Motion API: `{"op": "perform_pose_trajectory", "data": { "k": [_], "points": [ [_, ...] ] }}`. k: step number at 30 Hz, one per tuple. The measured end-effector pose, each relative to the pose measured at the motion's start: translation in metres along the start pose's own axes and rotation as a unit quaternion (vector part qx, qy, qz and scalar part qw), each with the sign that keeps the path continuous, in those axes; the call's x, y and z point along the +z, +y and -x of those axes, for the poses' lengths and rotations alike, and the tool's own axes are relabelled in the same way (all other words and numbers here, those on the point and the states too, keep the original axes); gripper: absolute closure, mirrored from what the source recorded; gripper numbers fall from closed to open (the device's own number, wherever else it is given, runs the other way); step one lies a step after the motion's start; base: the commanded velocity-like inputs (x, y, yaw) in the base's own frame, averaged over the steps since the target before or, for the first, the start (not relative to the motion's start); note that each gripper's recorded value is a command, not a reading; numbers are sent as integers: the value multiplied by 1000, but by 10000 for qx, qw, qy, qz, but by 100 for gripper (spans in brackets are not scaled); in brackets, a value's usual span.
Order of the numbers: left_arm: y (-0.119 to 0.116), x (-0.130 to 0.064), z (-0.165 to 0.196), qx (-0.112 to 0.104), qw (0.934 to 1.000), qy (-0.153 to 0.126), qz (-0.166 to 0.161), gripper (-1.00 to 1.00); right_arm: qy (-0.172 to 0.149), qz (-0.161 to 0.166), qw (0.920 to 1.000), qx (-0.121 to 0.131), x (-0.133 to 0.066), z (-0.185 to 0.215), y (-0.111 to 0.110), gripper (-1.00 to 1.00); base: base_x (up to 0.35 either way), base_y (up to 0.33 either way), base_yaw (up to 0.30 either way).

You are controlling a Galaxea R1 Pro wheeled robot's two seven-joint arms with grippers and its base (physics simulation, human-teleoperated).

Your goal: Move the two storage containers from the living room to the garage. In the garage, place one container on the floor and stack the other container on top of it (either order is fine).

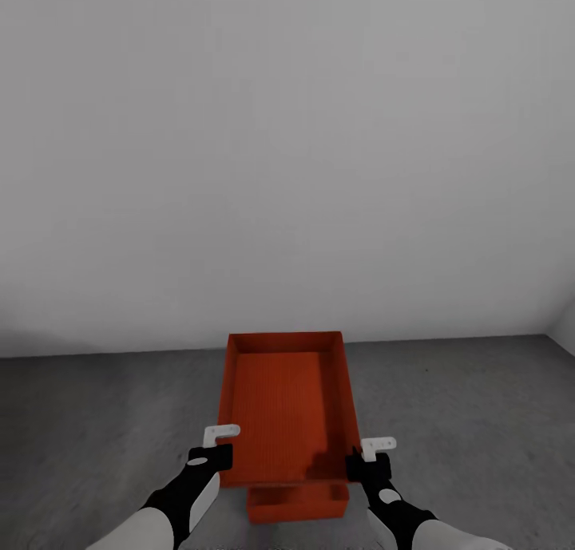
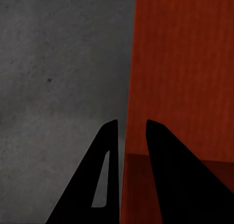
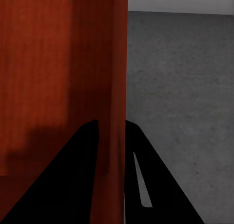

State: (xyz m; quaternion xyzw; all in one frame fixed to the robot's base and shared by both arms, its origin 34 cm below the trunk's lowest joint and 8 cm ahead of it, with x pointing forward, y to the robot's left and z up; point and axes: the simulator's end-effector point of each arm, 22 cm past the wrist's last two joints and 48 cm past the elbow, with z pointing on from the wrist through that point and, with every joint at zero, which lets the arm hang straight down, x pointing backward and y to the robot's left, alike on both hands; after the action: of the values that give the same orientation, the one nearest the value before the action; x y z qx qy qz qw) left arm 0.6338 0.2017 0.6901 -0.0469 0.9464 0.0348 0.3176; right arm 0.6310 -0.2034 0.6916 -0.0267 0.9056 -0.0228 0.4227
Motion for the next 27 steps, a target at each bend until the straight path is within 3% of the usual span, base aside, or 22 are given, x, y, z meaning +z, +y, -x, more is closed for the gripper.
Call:
{"op": "perform_pose_trajectory", "data": {
  "k": [27],
  "points": [
    [0, 10, -22, 23, 9998, 213, 14, 100, 214, 13, 9998, -4, 5, -23, 2, 100, 100, 0, 0]
  ]
}}
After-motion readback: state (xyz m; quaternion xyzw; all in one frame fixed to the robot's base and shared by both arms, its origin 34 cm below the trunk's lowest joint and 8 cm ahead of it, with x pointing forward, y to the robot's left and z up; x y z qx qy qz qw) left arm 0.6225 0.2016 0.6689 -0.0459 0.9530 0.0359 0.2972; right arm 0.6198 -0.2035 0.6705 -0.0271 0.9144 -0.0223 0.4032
